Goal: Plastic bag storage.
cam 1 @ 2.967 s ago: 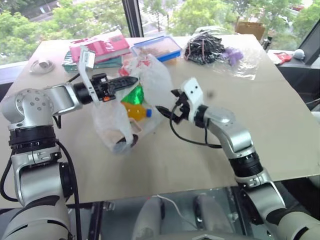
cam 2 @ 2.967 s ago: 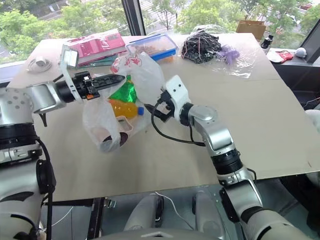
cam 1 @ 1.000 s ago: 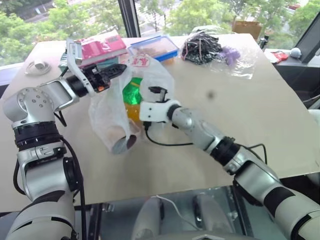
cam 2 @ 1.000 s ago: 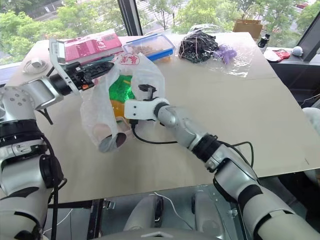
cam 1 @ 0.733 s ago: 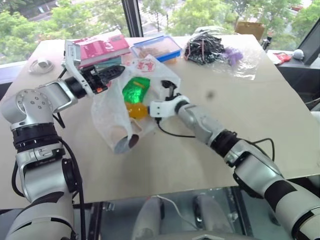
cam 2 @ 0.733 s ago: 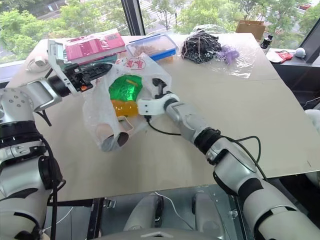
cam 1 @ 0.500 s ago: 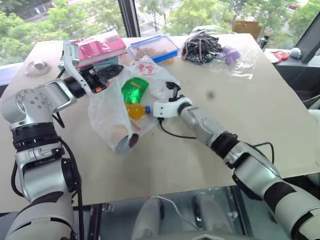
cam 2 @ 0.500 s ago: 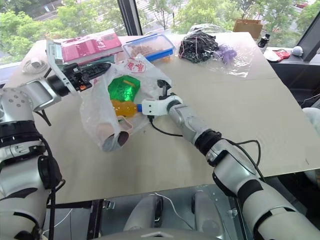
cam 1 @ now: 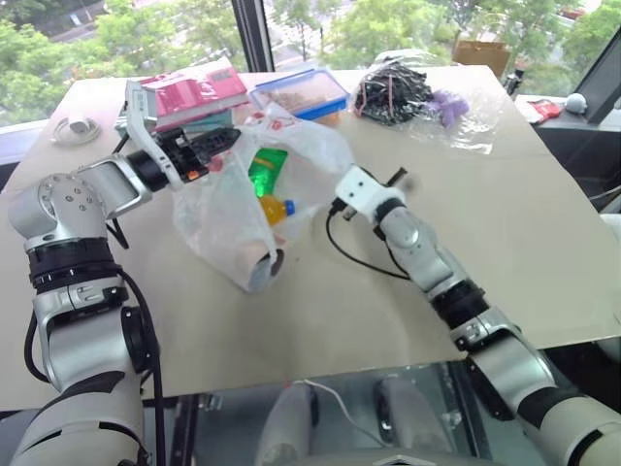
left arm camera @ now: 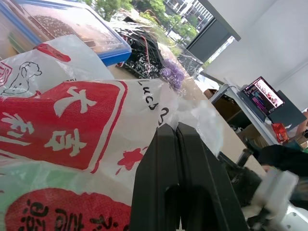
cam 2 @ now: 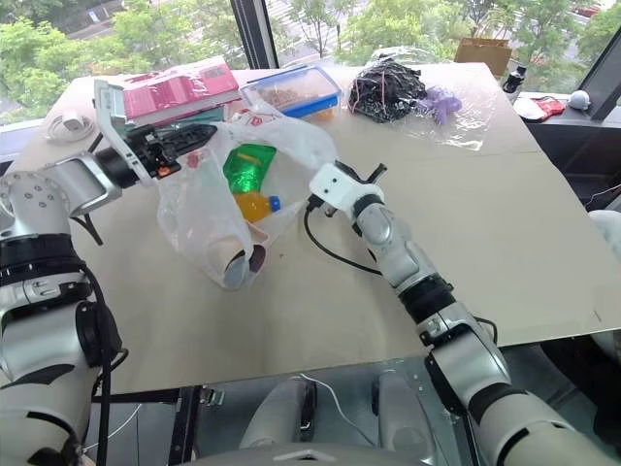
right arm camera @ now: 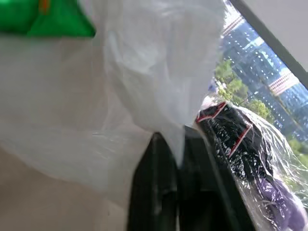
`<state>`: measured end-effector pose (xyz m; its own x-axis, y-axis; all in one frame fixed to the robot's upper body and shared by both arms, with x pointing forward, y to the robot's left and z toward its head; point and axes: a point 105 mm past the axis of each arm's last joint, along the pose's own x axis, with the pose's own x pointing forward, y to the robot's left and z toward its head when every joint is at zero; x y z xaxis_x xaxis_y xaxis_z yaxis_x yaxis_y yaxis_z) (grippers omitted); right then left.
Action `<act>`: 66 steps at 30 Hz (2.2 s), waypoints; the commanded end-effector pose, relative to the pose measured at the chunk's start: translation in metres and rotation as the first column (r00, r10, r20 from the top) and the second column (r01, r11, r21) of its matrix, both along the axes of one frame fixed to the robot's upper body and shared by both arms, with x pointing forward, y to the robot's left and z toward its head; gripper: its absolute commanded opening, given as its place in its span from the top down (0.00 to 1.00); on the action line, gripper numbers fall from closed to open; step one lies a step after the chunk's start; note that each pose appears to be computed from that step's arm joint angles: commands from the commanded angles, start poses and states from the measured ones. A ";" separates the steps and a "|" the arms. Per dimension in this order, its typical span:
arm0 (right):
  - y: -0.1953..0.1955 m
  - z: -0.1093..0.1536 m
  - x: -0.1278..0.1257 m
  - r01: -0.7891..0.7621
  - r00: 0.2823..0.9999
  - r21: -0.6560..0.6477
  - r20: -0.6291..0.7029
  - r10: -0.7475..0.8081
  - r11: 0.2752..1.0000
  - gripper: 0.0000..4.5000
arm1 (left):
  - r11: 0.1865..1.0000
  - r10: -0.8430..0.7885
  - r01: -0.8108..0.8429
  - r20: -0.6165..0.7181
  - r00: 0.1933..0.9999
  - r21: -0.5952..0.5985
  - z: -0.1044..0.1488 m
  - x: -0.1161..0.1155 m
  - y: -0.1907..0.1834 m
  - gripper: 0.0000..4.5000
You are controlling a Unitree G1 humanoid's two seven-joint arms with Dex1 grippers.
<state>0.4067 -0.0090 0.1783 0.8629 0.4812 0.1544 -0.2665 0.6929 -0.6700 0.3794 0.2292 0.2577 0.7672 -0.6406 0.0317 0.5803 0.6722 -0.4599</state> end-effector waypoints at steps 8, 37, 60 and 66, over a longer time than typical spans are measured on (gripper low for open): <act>0.022 0.022 -0.027 -0.177 0.983 0.034 0.049 0.175 0.984 0.53 | 0.998 -0.067 0.067 0.103 0.992 0.003 0.023 -0.008 -0.019 1.00; 0.048 0.025 -0.050 -0.313 0.941 0.054 -0.118 0.317 0.948 0.44 | 1.000 -0.025 0.026 0.099 0.995 -0.004 0.019 -0.016 -0.021 1.00; 0.080 0.052 -0.035 -0.566 0.659 0.462 -0.243 0.711 0.683 0.44 | 0.998 -0.054 0.055 0.094 0.994 -0.004 0.015 -0.020 -0.029 1.00; 0.055 0.067 -0.042 -0.587 0.596 0.565 -0.184 0.782 0.580 0.44 | 0.994 -0.069 0.077 0.114 0.991 -0.073 0.026 -0.020 -0.026 1.00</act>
